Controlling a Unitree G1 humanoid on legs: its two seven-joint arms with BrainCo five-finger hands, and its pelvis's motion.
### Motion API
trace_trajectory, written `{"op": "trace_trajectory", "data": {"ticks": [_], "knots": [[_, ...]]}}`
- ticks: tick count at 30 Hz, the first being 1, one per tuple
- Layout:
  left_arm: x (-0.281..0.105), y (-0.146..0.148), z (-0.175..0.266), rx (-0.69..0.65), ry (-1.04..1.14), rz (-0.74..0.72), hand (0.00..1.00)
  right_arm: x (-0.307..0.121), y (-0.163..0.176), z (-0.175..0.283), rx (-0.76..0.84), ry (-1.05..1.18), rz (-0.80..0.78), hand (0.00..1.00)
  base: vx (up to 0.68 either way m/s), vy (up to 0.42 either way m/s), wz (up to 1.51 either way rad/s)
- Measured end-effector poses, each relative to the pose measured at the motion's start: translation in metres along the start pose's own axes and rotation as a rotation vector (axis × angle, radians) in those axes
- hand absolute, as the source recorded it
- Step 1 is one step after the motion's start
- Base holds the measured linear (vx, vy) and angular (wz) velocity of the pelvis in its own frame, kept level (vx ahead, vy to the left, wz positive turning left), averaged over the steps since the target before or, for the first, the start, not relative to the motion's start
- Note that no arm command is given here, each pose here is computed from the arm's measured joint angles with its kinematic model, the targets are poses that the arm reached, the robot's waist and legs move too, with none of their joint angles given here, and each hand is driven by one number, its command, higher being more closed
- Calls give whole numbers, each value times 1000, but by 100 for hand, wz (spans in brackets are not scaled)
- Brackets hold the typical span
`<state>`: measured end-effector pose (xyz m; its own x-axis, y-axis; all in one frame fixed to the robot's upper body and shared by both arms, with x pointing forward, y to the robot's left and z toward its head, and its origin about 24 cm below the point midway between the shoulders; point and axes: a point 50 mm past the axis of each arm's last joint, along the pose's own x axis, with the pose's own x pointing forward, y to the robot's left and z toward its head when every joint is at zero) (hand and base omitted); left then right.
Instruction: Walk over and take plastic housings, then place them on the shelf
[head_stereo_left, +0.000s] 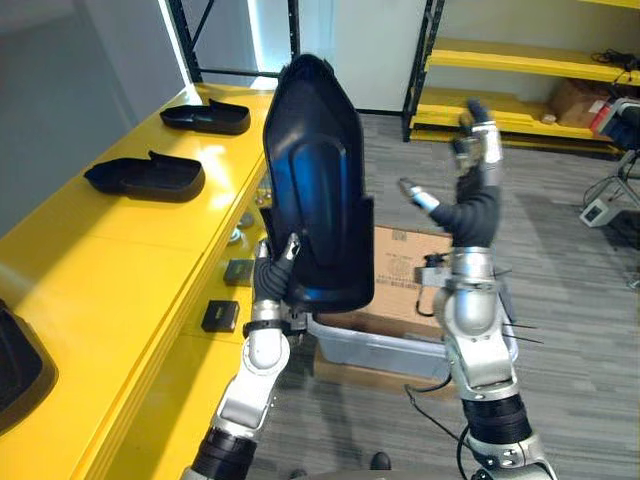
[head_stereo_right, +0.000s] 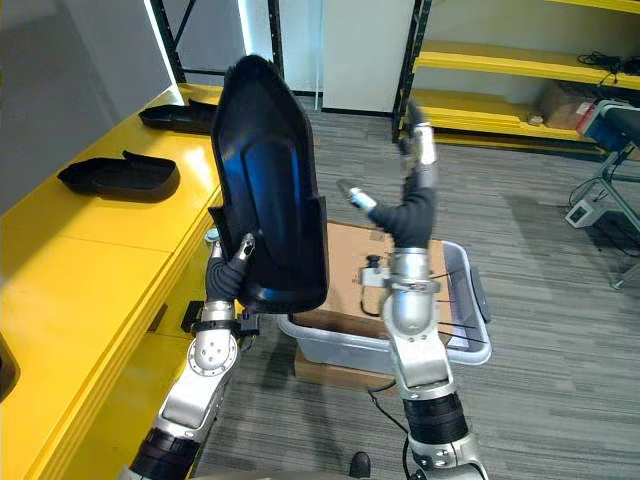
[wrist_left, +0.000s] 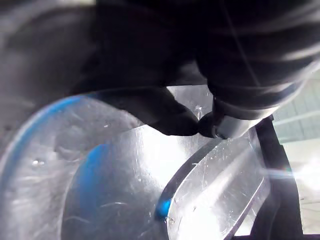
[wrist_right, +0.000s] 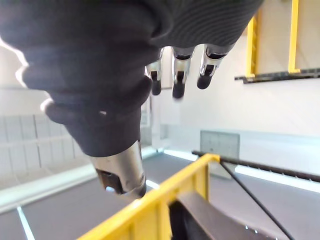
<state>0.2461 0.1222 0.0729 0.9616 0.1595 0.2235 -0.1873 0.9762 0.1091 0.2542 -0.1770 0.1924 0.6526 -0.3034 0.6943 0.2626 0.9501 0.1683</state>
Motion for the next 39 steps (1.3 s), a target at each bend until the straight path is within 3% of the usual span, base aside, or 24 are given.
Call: {"op": "trace_trajectory", "data": {"ticks": [6, 8, 13, 18, 21, 25, 32, 39], "knots": [[-11, 27, -18, 36, 81, 87, 100, -30, -96, -27, -129, 165, -362, 0, 0, 0, -1], [-14, 38, -21, 49, 97, 128, 100, -70, -135, -58, -239, 391, -499, 0, 0, 0, -5], [-21, 49, -17, 37, 84, 170, 100, -180, -189, -98, -362, 883, -743, 0, 0, 0, -3], [-25, 47, -12, 10, 62, 135, 100, -309, -191, -100, -309, 1397, -884, 0, -21, -1, 3], [-27, 46, -7, -8, 48, 120, 100, -345, -182, -95, -273, 1560, -877, 0, -47, -8, 15], [-30, 37, 3, -50, 15, 91, 100, -361, -168, -94, -260, 1660, -798, 0, -19, -36, 111], [-32, 32, 29, -152, -82, 107, 100, -317, -132, -131, -236, 1600, -460, 0, -24, 36, 169], [-32, 21, 36, -223, -114, 76, 100, -291, -103, -146, -202, 1536, -261, 0, 95, 114, 106]]}}
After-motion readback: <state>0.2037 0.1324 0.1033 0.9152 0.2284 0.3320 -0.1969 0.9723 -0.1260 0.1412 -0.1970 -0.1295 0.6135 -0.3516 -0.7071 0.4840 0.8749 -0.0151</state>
